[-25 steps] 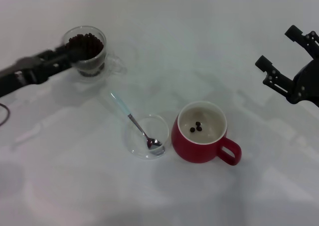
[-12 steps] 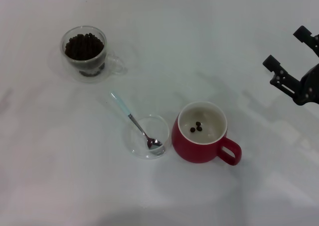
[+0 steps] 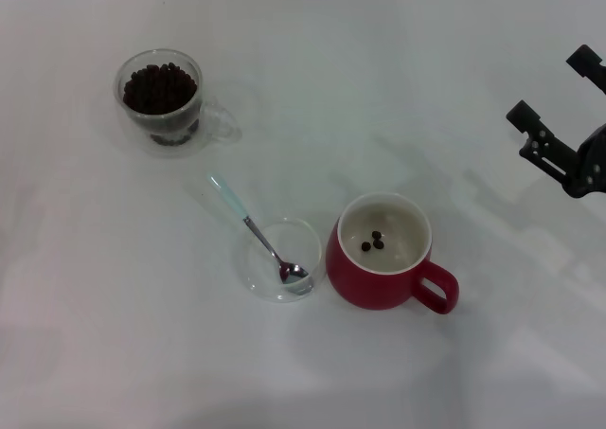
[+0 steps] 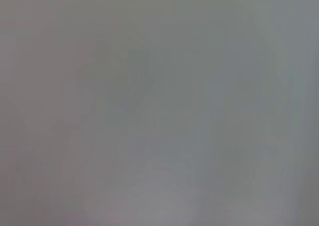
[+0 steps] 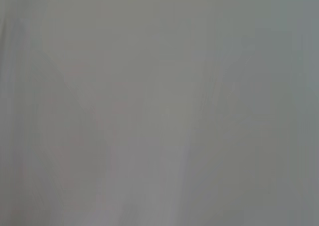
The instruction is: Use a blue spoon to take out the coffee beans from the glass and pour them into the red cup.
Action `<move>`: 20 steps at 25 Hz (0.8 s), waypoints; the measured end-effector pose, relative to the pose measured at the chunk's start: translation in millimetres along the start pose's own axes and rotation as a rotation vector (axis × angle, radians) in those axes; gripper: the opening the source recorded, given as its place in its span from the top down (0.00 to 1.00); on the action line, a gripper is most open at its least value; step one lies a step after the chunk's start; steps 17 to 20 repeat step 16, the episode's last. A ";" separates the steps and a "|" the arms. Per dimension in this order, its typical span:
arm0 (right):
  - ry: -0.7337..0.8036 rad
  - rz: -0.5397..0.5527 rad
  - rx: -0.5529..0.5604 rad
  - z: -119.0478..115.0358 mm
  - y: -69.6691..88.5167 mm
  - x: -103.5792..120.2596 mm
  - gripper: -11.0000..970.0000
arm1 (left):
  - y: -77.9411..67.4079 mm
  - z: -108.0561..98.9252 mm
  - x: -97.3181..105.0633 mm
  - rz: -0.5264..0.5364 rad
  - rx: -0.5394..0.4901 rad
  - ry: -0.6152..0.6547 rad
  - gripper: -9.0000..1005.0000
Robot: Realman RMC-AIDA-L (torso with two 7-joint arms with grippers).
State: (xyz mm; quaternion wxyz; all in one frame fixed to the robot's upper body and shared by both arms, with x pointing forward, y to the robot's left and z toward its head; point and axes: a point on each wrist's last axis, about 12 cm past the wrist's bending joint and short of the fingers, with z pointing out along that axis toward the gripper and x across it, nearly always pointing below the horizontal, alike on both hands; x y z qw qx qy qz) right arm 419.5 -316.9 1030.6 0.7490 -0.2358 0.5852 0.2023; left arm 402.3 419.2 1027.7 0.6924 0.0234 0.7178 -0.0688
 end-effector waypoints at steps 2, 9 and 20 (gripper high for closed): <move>-0.010 0.000 -0.002 0.2 0.2 -1.1 0.10 | -1.9 2.5 2.2 0.006 -0.003 0.003 0.29; -0.053 -0.006 0.001 -3.3 0.7 -6.7 0.10 | -9.3 8.6 5.7 0.015 0.016 -0.002 0.29; -0.064 -0.010 0.012 -5.5 1.1 -8.0 0.10 | -9.3 9.3 7.2 0.041 0.006 0.002 0.29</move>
